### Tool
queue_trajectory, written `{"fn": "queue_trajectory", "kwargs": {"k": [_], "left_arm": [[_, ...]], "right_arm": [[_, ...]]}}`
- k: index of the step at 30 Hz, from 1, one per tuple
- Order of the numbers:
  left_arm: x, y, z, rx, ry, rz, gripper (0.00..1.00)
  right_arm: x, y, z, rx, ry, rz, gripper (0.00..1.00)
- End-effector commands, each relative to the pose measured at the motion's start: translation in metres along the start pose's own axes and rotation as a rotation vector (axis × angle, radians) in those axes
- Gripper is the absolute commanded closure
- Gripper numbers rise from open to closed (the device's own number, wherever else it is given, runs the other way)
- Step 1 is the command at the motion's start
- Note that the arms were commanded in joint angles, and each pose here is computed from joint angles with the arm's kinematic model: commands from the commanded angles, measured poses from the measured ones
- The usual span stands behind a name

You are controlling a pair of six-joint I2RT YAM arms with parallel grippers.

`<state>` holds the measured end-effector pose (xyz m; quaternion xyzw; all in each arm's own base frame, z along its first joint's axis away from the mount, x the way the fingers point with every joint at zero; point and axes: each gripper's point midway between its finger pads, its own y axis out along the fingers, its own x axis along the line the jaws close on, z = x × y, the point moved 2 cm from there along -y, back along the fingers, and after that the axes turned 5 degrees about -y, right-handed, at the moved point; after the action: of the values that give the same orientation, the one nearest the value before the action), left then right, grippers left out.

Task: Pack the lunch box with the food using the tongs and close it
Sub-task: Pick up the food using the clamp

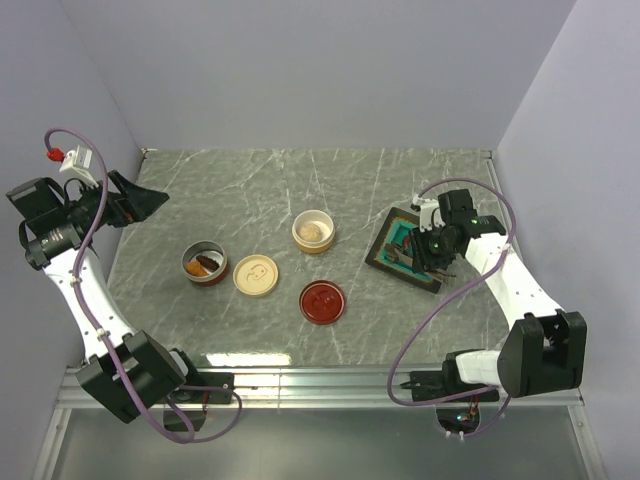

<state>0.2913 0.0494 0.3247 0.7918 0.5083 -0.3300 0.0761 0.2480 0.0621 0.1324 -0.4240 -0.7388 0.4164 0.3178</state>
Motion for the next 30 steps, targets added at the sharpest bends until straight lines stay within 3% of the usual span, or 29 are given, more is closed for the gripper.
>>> {"fn": "queue_trajectory", "kwargs": {"k": [1,19,26,30], "left_arm": [[-0.005,-0.002,-0.005,-0.017,0.033,0.014,0.04],[-0.007,-0.002,-0.010,-0.025,0.022,0.021,0.04],[-0.005,0.001,-0.012,-0.025,-0.024,0.036,0.04],[-0.004,0.002,-0.014,-0.030,-0.032,0.032,0.04]], "right_arm": [[-0.003,-0.009,-0.011,-0.053,-0.020,0.015,0.63],[0.006,-0.048,-0.042,-0.163,-0.055,0.007,0.69],[0.059,-0.067,-0.097,-0.272,-0.153,-0.110,0.69],[0.118,-0.063,-0.134,-0.315,-0.254,-0.221,0.70]]}}
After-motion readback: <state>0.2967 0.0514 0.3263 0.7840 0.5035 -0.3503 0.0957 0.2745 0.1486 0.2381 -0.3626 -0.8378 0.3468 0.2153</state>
